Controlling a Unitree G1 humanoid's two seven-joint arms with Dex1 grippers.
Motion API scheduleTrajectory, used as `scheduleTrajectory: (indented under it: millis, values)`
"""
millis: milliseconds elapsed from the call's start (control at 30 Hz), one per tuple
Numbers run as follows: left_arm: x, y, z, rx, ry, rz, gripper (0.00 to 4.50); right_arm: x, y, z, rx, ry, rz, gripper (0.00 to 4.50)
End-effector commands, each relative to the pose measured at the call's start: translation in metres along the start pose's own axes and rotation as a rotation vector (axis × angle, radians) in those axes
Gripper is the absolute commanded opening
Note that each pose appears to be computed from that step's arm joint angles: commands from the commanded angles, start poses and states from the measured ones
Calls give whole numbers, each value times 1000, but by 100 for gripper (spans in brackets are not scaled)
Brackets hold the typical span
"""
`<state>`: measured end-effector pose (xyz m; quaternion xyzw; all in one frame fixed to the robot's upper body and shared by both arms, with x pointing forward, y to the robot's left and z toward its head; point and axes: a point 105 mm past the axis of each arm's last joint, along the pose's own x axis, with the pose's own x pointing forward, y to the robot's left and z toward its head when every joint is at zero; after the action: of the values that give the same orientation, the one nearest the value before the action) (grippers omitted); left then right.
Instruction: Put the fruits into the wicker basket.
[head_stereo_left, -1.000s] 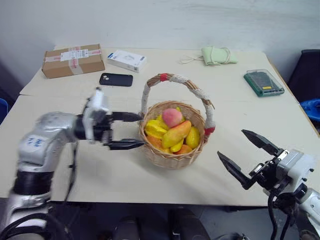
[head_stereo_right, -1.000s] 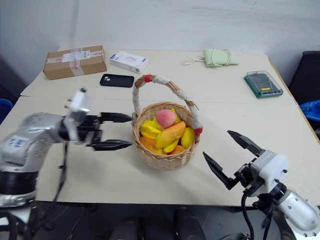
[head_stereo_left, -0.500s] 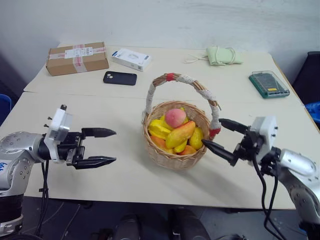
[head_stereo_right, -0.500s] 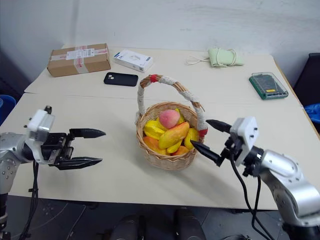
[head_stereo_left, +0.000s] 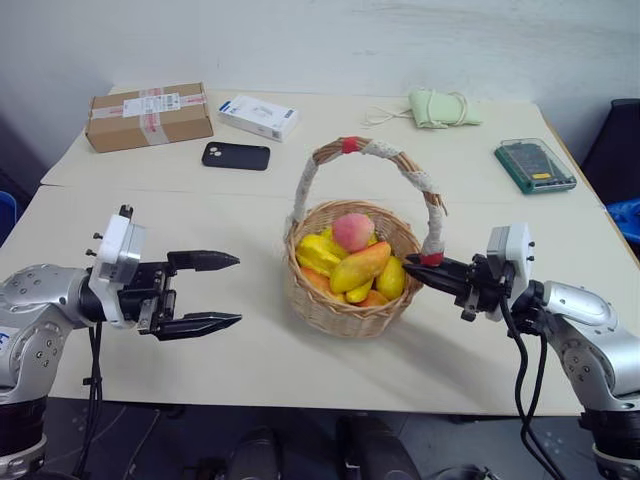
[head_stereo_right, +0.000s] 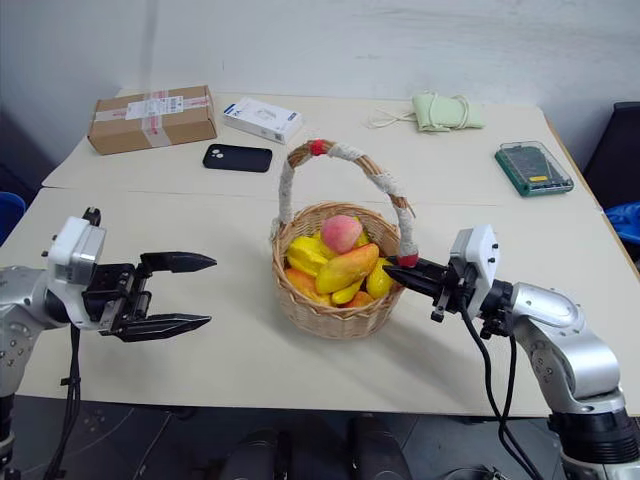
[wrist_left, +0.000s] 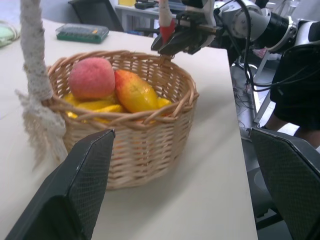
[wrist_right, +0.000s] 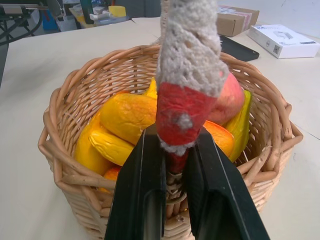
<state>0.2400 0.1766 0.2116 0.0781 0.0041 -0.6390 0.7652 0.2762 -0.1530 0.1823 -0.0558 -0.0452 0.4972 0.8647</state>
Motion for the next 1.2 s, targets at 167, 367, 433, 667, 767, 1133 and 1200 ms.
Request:
scheduleTrajectory:
  millis: [167,367,433,667,767,1133,1200]
  values:
    - [14,4,9,16,-57,-53,450,-50,-1,53,-141,-211,-295,17]
    - [28,14,9,24,-70,-106,450,-121,-27,57,-249,-136,-629,17]
    - [31,17,12,34,-79,-124,450,-141,-40,53,-246,-117,-720,17]
    - [42,20,12,49,-93,-153,450,-181,-75,38,-255,-51,-856,17]
    - [44,20,11,48,-103,-147,450,-193,-91,35,-235,-62,-941,17]
    - [43,19,8,48,-90,-144,450,-183,-98,22,-180,-9,-935,186]
    - [42,20,6,49,-85,-137,450,-189,-95,29,-212,-14,-963,251]
